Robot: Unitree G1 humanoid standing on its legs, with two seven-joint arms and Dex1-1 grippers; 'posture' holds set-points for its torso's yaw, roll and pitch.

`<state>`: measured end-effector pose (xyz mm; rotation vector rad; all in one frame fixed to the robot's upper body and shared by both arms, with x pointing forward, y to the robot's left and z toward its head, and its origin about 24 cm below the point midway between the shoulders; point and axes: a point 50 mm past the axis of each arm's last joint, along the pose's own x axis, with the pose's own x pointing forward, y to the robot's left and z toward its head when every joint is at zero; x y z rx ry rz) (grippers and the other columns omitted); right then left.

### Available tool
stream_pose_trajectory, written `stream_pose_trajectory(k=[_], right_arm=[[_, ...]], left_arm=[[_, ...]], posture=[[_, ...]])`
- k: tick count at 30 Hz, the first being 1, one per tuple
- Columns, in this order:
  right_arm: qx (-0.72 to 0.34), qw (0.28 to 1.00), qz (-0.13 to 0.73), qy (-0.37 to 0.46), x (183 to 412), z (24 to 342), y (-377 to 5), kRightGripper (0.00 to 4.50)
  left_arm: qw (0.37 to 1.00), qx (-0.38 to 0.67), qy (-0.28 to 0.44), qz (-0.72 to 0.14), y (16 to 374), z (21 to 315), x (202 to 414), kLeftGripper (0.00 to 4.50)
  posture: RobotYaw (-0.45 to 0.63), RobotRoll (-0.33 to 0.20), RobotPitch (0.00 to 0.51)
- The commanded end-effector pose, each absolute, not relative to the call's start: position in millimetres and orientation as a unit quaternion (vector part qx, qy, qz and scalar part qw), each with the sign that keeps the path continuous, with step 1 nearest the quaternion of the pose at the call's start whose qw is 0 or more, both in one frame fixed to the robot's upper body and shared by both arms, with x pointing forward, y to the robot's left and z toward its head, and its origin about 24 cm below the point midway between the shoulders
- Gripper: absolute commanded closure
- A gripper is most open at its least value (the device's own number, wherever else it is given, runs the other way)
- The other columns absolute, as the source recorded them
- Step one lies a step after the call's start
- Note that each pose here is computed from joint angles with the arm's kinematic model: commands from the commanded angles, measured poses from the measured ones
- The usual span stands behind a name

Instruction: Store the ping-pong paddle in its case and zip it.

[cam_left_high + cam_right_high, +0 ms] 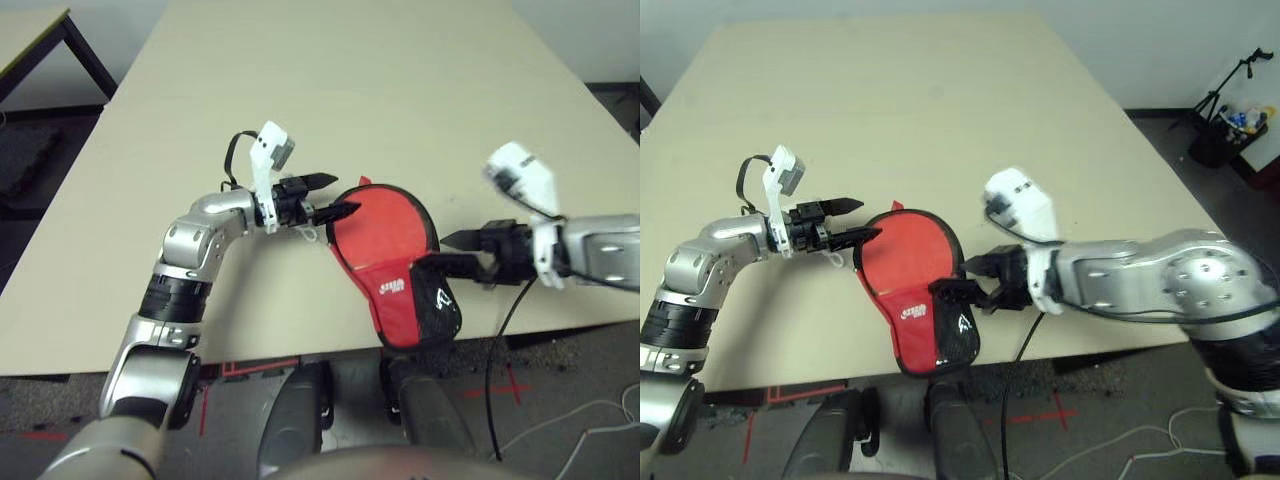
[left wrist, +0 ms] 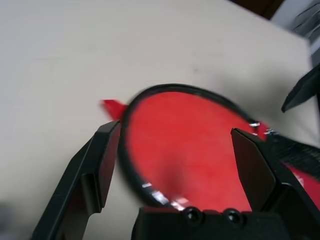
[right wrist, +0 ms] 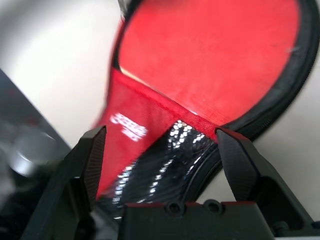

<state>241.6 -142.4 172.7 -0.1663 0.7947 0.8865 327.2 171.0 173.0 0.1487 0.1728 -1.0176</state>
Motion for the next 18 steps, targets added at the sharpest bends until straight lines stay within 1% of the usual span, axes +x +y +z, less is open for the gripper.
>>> stream_pose_trajectory(k=[1, 4, 8, 13, 18], right_arm=[[-0.127, 0.814, 0.413, 0.387, 249.2, 161.2, -139.9, 0.03], [-0.151, 0.806, 0.431, 0.377, 253.4, 156.4, -130.3, 0.03], [-0.185, 0.795, 0.449, 0.364, 255.5, 154.0, -121.2, 0.03], [-0.226, 0.774, 0.468, 0.361, 252.9, 148.0, -115.3, 0.03], [-0.265, 0.762, 0.473, 0.355, 253.8, 138.0, -113.9, 0.03]], left_arm=[[0.869, 0.104, 0.078, -0.478, 183.4, 186.2, 328.3, 0.00], [0.874, 0.124, 0.076, -0.463, 196.0, 199.0, 327.6, 0.00], [0.884, 0.148, 0.094, -0.433, 215.5, 203.5, 324.3, 0.00], [0.895, 0.158, 0.128, -0.396, 239.3, 198.1, 319.5, 0.00], [0.896, 0.166, 0.157, -0.382, 247.7, 184.5, 314.6, 0.00]], posture=[[-0.11, 0.000, 0.141], [-0.10, 0.000, 0.140], [-0.07, 0.000, 0.143], [-0.06, 0.000, 0.144], [-0.05, 0.000, 0.142]])
